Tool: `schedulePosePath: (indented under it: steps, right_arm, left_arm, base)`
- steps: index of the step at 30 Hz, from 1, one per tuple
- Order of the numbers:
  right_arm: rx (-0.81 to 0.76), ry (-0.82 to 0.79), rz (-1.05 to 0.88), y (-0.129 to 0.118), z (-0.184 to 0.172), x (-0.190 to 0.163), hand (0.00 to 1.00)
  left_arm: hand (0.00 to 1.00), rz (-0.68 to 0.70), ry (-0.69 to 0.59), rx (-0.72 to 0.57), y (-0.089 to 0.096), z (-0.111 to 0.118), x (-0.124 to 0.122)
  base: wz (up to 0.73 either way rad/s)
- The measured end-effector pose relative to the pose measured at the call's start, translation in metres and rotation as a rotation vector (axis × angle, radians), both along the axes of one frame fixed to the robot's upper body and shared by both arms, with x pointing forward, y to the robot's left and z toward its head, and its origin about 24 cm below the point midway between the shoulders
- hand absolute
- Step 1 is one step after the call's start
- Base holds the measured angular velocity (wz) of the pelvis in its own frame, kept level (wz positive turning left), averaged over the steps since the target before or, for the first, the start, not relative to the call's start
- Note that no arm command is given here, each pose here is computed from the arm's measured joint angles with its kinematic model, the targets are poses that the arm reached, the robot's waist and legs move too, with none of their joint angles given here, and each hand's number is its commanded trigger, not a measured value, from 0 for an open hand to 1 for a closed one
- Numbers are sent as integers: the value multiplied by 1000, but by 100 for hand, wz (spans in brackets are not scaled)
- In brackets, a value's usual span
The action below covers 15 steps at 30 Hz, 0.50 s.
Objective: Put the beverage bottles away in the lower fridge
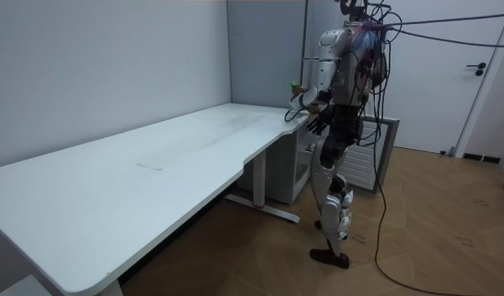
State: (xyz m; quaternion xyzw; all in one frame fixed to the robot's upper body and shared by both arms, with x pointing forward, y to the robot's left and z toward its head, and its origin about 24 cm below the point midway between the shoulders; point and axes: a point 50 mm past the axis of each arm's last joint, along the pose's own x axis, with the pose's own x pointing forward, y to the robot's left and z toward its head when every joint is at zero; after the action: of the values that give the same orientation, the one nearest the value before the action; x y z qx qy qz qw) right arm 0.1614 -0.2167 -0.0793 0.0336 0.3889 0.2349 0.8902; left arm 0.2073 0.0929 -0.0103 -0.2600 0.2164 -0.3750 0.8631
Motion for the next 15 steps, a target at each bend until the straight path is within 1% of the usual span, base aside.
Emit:
schedulePosePath:
  steps: [6, 11, 15]
  right_arm:
    - [49, -29, 128, 10, 11, -3, 0]
    - [83, -51, 184, 15, 18, -1, 0]
    - [108, -40, 237, 16, 19, -3, 0]
  left_arm:
    - [100, -8, 3, 7, 0, -1, -1]
    - [100, -11, 3, 8, 0, -1, -1]
    - [100, -7, 7, -19, -1, 1, 1]
  base:
    - [-9]
    - [-3]
    - [0]
